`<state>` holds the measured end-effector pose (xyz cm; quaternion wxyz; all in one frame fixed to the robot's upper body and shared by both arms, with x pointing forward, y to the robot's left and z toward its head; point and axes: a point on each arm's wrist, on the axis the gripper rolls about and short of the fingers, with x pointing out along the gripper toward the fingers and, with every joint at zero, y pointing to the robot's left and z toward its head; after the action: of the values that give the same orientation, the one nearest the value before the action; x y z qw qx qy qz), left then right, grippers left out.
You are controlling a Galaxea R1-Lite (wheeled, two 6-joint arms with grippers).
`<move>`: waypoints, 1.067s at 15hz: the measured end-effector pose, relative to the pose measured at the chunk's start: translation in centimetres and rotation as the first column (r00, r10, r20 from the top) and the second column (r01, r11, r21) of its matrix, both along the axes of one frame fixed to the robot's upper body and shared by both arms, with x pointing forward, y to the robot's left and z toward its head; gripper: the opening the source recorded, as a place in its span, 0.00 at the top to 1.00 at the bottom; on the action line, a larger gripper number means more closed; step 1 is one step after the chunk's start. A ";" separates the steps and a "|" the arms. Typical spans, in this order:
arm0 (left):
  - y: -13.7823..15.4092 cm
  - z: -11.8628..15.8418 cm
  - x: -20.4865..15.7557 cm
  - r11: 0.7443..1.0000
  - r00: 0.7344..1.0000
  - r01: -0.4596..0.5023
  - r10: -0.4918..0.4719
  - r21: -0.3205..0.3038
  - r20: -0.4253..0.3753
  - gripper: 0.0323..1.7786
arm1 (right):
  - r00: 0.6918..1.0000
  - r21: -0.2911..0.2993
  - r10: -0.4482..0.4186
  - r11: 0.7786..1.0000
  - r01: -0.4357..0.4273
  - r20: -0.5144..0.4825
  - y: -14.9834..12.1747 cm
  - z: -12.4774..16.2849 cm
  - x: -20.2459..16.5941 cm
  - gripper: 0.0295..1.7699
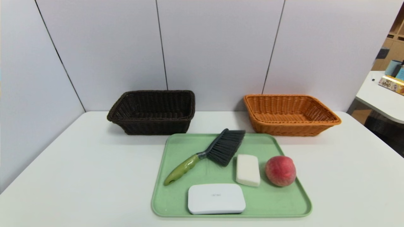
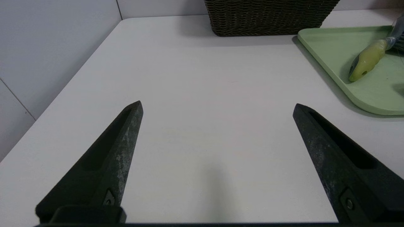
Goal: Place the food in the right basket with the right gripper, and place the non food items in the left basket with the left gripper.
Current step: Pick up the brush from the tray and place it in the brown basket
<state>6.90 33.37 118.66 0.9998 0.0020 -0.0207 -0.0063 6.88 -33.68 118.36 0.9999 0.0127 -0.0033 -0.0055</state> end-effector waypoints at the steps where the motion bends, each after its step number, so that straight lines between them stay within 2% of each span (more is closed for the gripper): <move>1: 0.0 0.0 0.0 1.000 1.000 0.000 0.000 0.000 0.000 0.05 | 1.000 0.000 0.000 1.000 0.000 0.000 0.0 0.0 0.0 0.04; 13: 0.0 0.0 0.0 1.000 1.000 -0.001 0.001 0.006 0.000 0.05 | 1.000 -0.001 0.000 1.000 0.000 0.005 0.0 0.0 0.0 0.04; 16: 0.0 0.0 0.0 1.000 1.000 -0.002 0.002 0.007 0.001 0.05 | 1.000 -0.034 -0.004 0.999 0.004 0.005 0.0 0.0 0.0 0.04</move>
<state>6.90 33.38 118.67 0.9998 0.0053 -0.0209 -0.0054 6.89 -33.69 118.39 0.9999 -0.0042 -0.0057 -0.0073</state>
